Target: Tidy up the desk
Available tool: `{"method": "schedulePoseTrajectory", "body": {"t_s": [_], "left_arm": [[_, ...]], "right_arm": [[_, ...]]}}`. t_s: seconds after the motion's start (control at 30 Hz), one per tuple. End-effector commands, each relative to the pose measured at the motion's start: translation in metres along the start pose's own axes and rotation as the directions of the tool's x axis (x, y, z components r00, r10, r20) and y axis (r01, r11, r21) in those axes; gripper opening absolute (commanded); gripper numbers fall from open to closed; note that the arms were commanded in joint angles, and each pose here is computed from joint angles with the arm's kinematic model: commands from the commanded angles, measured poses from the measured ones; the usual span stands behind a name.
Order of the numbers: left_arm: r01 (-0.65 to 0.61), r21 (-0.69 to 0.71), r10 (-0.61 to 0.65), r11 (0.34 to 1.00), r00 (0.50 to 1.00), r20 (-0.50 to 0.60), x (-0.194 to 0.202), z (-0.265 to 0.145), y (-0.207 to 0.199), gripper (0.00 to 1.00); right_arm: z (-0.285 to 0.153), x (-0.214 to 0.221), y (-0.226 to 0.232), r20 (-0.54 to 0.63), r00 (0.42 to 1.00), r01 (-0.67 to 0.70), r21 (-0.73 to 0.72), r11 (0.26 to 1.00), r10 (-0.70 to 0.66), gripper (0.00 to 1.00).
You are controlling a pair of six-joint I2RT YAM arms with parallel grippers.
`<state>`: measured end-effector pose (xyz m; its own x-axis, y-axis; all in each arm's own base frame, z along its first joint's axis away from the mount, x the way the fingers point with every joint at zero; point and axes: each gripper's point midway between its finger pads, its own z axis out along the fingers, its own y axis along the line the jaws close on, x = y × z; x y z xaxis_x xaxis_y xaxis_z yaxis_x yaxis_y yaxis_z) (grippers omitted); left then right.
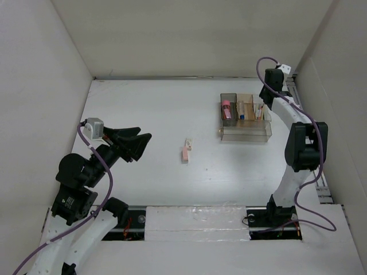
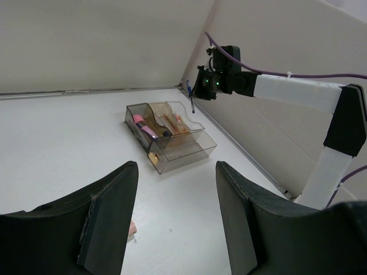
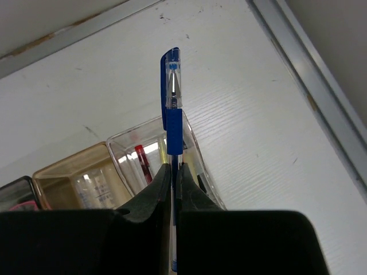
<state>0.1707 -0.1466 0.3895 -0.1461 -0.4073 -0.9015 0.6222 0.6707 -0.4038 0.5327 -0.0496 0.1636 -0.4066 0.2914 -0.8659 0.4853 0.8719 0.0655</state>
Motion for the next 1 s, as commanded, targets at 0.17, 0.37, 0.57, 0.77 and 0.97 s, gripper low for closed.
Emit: {"method": "schedulePoseTrajectory", "body": {"t_s": [0.17,0.37,0.57,0.77,0.97], "left_arm": [[-0.023,0.038,0.021,0.999,0.998,0.053,-0.014,-0.003,-0.009,0.52],[-0.022,0.037,0.02,0.999,0.998,0.052,-0.014,-0.002,-0.009,0.53],[-0.02,0.033,0.018,0.999,0.999,0.044,-0.012,-0.001,-0.008,0.52],[-0.019,0.031,0.018,0.999,0.999,0.042,-0.011,-0.001,-0.007,0.52],[-0.02,0.036,0.019,0.999,0.999,0.043,-0.011,-0.001,-0.008,0.52]], "right_arm": [[0.003,0.016,0.012,0.01,0.985,0.171,0.004,0.985,-0.171,0.0],[0.013,0.04,0.003,-0.055,0.983,0.179,0.08,0.981,-0.175,0.0],[0.017,0.051,0.002,-0.07,0.986,0.156,0.084,0.984,-0.15,0.0],[0.017,0.057,0.004,-0.092,0.987,0.139,0.105,0.985,-0.129,0.11],[0.005,0.039,0.014,-0.055,0.996,0.07,0.085,0.994,-0.065,0.45]]}}
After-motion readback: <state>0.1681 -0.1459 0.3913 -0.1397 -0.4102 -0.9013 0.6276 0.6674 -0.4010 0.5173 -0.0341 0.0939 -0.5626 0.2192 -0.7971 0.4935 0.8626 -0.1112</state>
